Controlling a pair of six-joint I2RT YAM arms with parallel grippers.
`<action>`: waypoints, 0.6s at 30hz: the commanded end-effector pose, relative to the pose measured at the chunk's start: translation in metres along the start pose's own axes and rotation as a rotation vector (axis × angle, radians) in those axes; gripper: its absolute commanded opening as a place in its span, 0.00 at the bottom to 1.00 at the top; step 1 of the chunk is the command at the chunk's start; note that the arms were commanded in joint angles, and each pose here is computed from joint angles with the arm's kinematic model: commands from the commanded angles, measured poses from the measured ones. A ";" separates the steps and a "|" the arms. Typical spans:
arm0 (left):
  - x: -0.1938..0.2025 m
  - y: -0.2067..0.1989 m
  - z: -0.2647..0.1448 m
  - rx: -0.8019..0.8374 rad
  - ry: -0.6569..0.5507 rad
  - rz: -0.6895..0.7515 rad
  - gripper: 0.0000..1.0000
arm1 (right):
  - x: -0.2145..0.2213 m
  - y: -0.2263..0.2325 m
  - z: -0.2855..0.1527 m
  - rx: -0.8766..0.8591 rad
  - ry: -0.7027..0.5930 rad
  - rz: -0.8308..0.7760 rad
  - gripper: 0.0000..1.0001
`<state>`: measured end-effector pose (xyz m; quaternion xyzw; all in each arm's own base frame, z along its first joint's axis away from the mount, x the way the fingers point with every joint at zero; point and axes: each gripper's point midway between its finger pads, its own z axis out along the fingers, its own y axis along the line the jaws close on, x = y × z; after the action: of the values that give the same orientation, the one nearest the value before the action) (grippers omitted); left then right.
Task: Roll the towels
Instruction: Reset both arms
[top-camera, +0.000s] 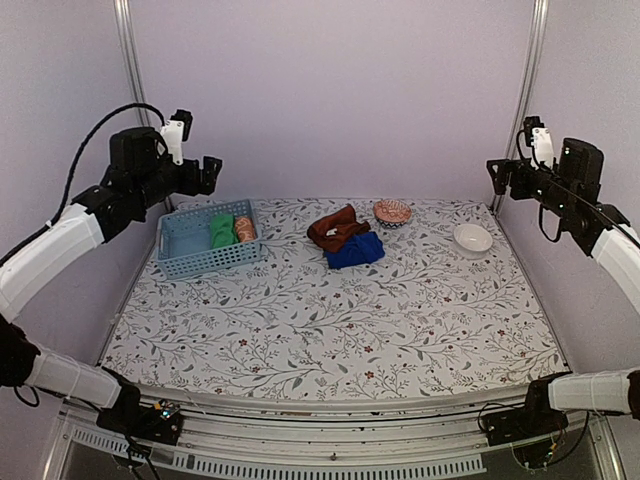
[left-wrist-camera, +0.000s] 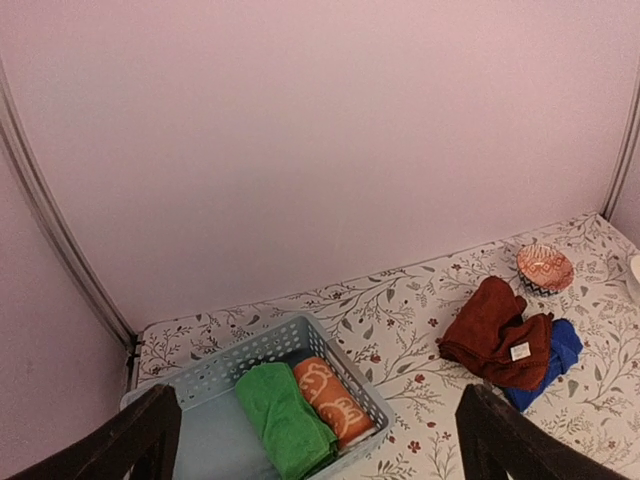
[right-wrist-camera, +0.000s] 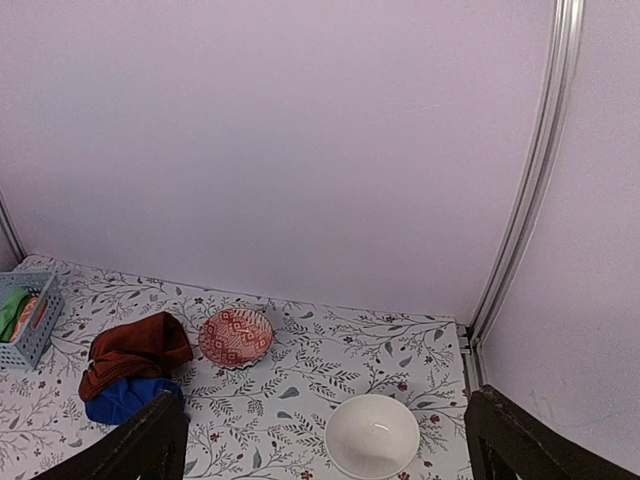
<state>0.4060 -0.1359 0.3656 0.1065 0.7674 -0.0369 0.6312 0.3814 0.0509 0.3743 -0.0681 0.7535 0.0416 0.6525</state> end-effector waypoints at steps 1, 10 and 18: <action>0.038 -0.001 0.005 -0.026 0.024 0.075 0.98 | -0.001 -0.017 -0.005 0.076 -0.026 0.049 0.99; 0.058 -0.007 0.009 -0.014 0.039 0.129 0.98 | -0.007 -0.011 -0.004 0.023 -0.017 0.054 0.99; 0.059 -0.013 0.003 0.027 0.011 0.124 0.99 | 0.002 -0.008 0.001 -0.012 -0.002 0.039 0.99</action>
<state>0.4015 -0.1359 0.2934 0.1531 0.7831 0.0047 0.6027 0.3815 0.0417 0.3701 -0.0482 0.7575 0.0521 0.6490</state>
